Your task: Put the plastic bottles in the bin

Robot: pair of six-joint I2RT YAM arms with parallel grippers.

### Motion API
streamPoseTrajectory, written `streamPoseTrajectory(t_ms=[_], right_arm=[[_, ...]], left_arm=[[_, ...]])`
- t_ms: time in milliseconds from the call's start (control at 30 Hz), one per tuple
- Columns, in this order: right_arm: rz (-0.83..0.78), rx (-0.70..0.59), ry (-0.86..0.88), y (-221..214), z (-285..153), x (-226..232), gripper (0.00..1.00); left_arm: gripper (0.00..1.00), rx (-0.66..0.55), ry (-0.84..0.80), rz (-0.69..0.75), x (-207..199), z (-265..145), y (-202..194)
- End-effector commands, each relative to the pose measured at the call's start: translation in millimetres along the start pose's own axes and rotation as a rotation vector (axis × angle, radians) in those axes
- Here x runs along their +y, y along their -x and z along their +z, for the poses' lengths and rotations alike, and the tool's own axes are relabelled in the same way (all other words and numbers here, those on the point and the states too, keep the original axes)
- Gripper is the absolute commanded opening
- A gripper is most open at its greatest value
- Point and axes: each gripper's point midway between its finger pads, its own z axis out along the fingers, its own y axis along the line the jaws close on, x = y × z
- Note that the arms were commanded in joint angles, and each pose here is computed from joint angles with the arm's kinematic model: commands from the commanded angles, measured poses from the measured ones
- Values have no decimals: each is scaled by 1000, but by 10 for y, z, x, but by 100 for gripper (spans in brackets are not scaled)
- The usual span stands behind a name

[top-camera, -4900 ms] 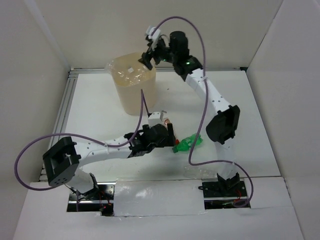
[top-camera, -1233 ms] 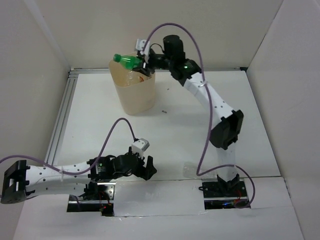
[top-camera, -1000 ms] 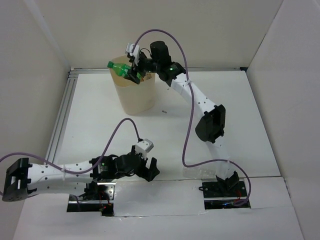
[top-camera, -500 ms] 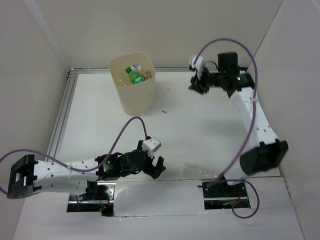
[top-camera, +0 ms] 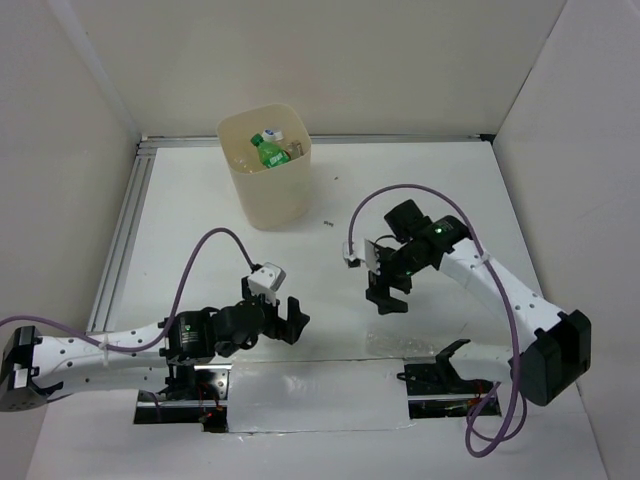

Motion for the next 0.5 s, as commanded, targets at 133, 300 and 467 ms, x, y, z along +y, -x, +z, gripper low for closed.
streamPoseTrajectory(t_ms=[133,300,467], right_arm=[[-66,249,134,-432,309,387,100],[-99,376,150,-663,512,444,100],[-121,455,205,-735,708,517,100]], left_arm=[[99,-51,74,-63,120,-97,182],[99,-57,80,-82,175,-156,180],[99,-53,95,-74,229,-191,167]])
